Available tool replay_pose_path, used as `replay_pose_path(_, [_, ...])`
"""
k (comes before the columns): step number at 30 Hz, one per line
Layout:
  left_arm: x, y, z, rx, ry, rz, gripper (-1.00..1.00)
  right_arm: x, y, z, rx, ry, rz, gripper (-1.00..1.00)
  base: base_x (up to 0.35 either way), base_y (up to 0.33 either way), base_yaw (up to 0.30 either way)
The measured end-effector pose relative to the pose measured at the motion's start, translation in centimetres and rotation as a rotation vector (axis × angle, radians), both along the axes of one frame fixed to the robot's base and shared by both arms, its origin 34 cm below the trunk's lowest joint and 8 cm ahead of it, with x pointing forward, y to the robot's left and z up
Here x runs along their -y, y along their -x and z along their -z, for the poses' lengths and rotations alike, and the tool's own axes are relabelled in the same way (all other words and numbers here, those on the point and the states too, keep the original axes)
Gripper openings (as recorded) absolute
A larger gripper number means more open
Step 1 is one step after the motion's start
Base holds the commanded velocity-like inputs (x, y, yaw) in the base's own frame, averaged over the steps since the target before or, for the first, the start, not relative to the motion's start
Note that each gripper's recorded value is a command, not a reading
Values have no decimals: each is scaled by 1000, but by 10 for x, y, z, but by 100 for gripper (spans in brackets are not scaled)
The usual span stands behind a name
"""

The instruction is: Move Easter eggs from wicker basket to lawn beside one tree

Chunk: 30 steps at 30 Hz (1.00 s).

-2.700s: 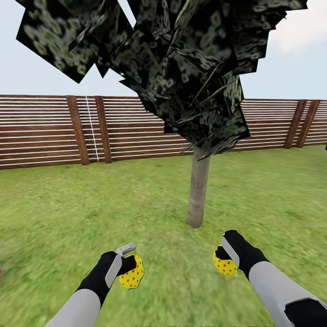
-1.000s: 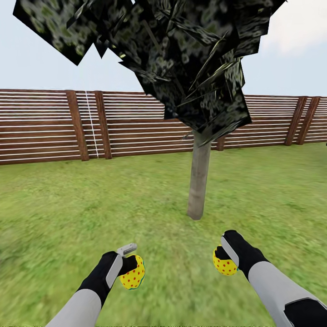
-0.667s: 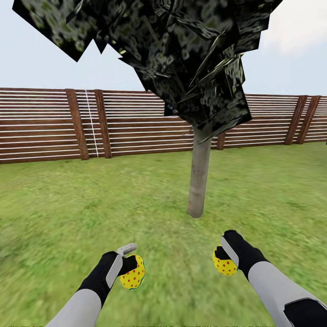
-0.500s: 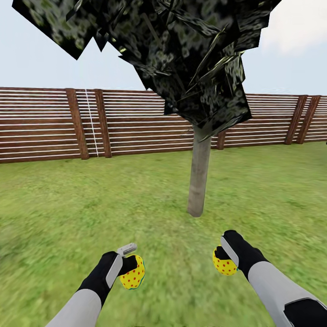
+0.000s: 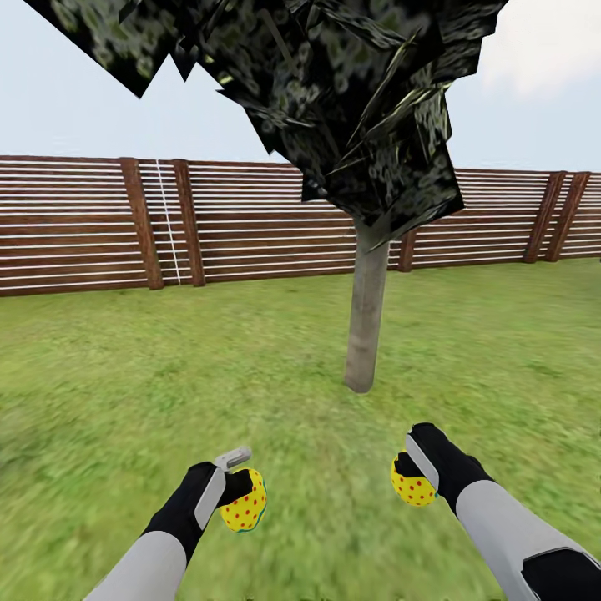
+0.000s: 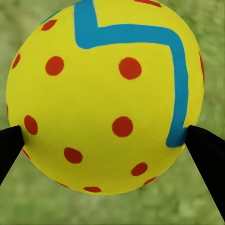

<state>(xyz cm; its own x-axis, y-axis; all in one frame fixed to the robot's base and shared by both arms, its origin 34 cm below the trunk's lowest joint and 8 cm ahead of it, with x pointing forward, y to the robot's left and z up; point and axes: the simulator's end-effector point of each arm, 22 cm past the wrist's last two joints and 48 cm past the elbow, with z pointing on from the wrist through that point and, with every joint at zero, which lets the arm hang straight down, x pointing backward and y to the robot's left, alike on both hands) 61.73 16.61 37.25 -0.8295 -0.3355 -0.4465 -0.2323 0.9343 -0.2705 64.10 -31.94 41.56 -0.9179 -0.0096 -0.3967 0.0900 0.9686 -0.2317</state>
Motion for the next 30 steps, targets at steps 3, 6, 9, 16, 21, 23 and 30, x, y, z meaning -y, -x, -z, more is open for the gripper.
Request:
replay_pose_path(3, [0,2,7,-12,0,0,-100,0,1,7,-12,0,0,-100,0,0,0])
replay_pose_path(6, [0,3,14,-24,0,0,-100,0,2,14,-25,0,0,-100,0,0,0])
replay_pose_path(9, [0,5,21,-37,0,0,-100,0,4,21,-37,0,0,-100,0,0,0])
replay_pose_path(16, [0,10,37,-66,0,0,-100,0,7,38,-66,0,0,-100,-29,0,0])
replay_pose_path(21, [4,14,47,-85,4,5,-100,0,10,50,-85,-1,0,-100,4,-65,0])
replay_pose_path(23, [9,15,51,-92,9,10,-100,0,11,54,-94,0,0,-100,252,-176,0])
replay_pose_path(30, [9,21,66,-120,10,9,-100,0,16,71,-122,0,0,-100,270,-180,0])
